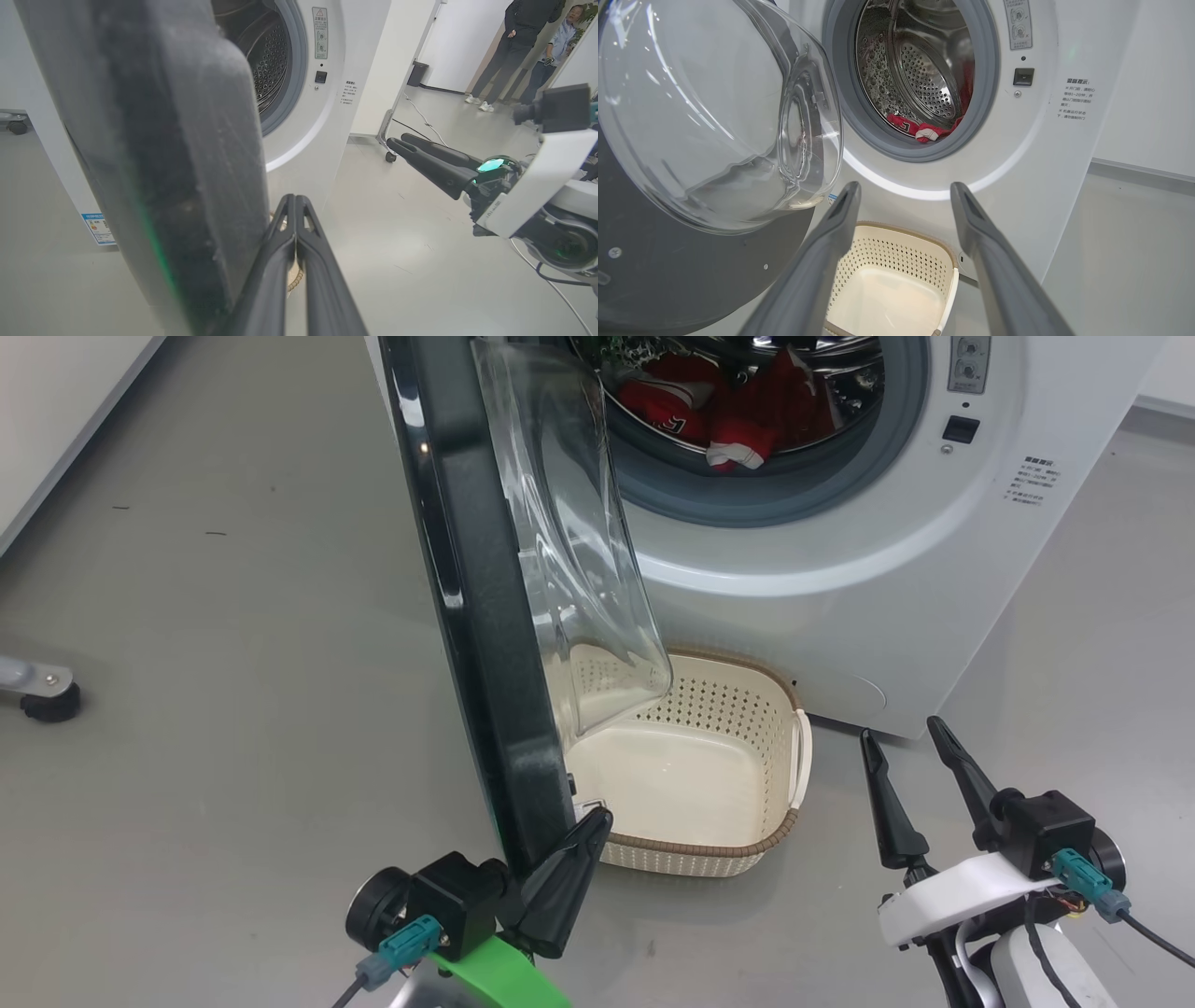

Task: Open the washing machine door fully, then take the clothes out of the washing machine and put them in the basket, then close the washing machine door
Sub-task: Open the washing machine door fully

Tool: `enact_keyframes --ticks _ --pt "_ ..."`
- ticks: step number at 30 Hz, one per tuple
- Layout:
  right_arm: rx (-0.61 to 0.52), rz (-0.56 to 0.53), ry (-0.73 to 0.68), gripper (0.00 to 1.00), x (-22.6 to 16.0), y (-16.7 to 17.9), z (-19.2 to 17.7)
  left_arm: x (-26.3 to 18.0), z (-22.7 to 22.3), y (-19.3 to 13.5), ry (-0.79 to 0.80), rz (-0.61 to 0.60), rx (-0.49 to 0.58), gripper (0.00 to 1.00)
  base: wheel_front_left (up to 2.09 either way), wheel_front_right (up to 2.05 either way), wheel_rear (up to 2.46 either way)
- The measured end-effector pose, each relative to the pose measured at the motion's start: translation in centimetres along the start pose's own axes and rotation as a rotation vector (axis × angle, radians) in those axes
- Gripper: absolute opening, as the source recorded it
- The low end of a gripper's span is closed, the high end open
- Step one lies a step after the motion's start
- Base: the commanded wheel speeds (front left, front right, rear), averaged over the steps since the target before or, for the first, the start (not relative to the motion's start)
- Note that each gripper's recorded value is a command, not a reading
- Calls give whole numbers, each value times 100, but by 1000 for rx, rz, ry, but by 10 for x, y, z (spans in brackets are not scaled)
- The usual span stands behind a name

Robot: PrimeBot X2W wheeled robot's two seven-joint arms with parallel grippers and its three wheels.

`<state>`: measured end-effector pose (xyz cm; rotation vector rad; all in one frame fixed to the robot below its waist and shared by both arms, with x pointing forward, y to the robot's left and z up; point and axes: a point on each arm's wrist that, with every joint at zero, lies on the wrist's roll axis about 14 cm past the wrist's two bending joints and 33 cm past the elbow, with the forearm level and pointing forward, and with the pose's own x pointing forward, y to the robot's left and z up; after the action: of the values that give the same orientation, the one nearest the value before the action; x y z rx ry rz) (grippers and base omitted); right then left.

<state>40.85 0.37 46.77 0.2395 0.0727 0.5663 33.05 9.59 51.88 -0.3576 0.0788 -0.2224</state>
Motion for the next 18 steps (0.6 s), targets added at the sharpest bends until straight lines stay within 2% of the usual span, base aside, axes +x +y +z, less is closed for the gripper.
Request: enact_keyframes --ticks 18 --pt "0 8 4 100 1 3 -1 -8 10 40 -53 175 20 0 0 0 0"
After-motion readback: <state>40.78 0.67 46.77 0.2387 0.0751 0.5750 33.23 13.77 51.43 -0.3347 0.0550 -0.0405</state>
